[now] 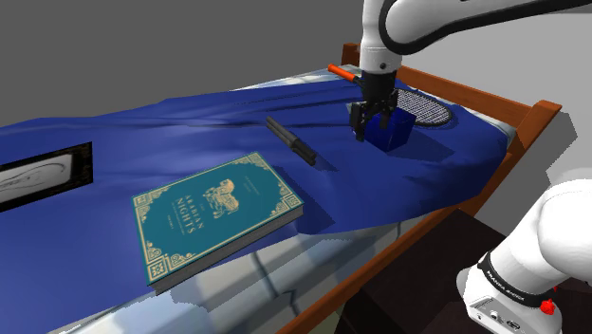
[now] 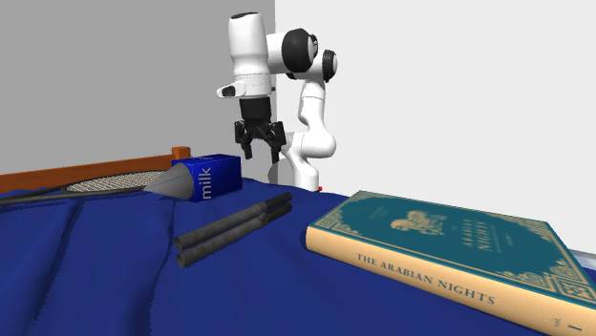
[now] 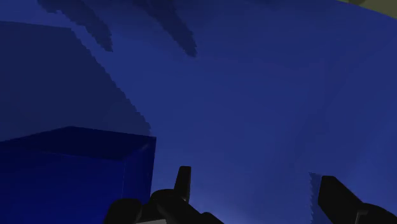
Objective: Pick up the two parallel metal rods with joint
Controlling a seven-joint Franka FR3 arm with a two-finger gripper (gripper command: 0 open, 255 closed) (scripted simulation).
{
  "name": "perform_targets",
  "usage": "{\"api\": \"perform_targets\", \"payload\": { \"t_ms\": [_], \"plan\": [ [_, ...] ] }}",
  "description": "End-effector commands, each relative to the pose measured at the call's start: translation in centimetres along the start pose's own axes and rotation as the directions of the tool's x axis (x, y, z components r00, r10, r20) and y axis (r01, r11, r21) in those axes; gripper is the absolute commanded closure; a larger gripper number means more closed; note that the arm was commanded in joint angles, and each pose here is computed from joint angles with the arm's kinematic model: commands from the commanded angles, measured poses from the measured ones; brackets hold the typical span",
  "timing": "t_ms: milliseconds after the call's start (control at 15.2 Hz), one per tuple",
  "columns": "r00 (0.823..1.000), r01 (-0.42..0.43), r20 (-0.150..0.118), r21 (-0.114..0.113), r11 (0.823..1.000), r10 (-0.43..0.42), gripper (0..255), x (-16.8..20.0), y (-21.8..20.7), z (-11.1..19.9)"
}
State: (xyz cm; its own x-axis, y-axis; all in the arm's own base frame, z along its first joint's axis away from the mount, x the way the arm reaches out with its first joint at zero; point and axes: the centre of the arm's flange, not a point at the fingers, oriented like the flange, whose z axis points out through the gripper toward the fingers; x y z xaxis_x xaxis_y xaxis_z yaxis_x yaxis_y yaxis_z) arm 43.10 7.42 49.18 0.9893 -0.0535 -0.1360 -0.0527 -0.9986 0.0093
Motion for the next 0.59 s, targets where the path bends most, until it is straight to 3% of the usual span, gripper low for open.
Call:
{"api": "perform_targets", "payload": {
  "t_ms": [0,528],
  "plan": [
    [1.0,-0.005,-0.01,0.005,1.0,0.005,0,2.2,-1.3,0.2],
    [0.999,-0.021,-0.048,0.022,1.0,0.022,0,10.4,-6.9,1.0]
  ]
}}
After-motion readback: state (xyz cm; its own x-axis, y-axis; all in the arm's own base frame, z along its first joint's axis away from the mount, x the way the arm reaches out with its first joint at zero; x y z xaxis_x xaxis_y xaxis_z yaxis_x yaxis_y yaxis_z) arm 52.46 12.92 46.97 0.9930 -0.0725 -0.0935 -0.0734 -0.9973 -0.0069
